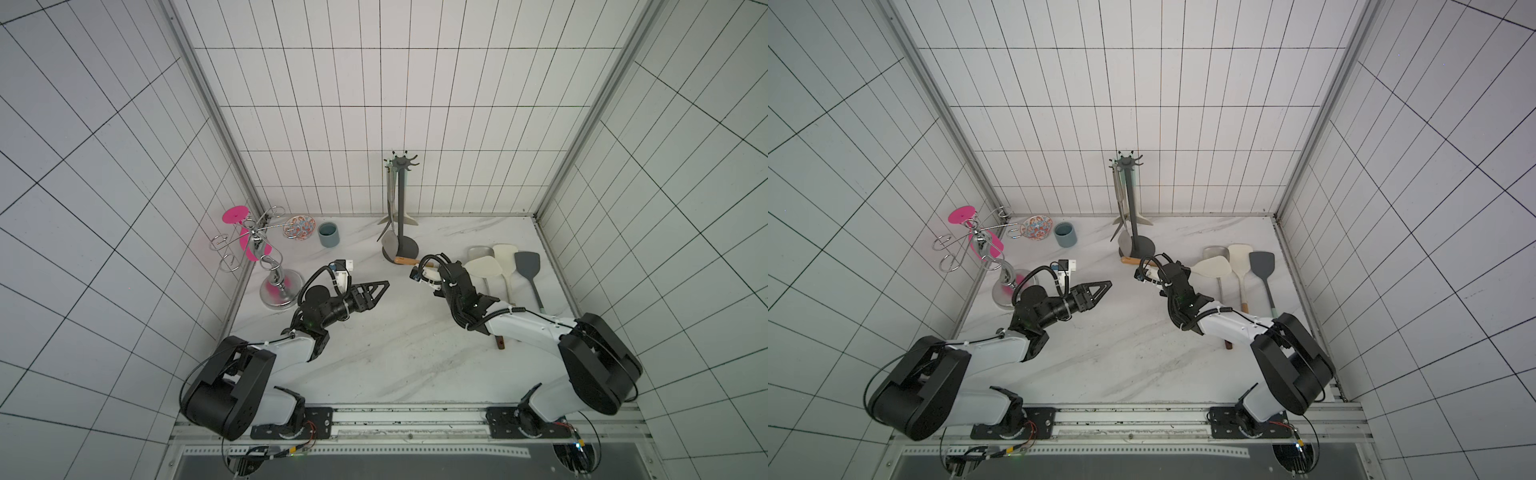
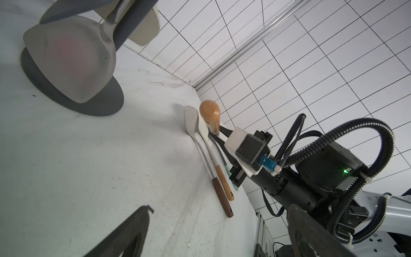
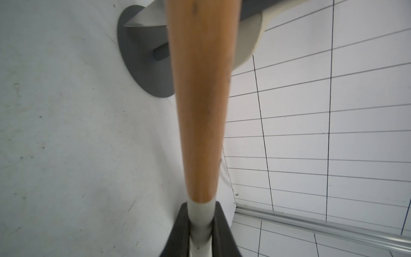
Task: Take the spatula off the kitchen utensil rack
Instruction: Place the spatula at the center of the board.
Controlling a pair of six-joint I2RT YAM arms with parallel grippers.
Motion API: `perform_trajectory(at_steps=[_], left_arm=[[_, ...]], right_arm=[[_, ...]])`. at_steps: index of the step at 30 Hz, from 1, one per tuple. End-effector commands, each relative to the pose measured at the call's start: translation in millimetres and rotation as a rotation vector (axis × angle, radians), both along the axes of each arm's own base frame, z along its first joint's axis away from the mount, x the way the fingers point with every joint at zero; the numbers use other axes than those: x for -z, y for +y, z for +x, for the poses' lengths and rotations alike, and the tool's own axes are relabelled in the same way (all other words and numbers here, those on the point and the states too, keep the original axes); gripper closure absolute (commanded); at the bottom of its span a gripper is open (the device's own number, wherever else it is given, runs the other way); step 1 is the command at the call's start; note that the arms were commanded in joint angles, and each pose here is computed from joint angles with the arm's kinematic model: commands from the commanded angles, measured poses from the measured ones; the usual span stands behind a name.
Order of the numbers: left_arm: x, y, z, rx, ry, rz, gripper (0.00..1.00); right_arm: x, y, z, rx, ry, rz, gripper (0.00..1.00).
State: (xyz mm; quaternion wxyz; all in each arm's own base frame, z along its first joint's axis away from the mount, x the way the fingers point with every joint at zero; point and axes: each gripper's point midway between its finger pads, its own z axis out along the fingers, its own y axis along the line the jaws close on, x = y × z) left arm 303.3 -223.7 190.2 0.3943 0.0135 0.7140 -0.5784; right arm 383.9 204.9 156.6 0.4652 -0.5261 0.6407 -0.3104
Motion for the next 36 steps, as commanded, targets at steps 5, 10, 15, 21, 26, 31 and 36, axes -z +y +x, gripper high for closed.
perform_trajectory(at_steps=[5,10,15,21,26,31,36], left_arm=[[-12.0,-6.7,3.9,0.083,0.007,-0.109,0.02],[-5.2,-15.1,6.4,0.143,0.03,-0.149,0.07],[6.4,-19.7,11.1,0.174,0.076,-0.199,0.26],[13.4,-22.1,12.7,0.195,0.107,-0.237,0.44],[16.6,-22.4,14.1,0.191,0.112,-0.229,0.57],[19.4,-23.1,15.3,0.192,0.118,-0.222,0.79],[23.6,-24.1,16.6,0.185,0.121,-0.208,1.0]], right_arm=[[6.1,37.7,-21.2,-0.157,-0.118,-0.038,1.0],[8.7,56.2,-26.4,-0.21,-0.144,-0.042,1.0],[8.3,70.3,-30.8,-0.249,-0.163,-0.033,1.0],[16.7,72.0,-35.8,-0.273,-0.181,-0.063,1.0],[23.3,68.2,-38.1,-0.277,-0.187,-0.099,1.0],[22.2,66.4,-35.9,-0.264,-0.214,-0.113,1.0],[19.0,66.1,-31.6,-0.241,-0.232,-0.11,1.0]])
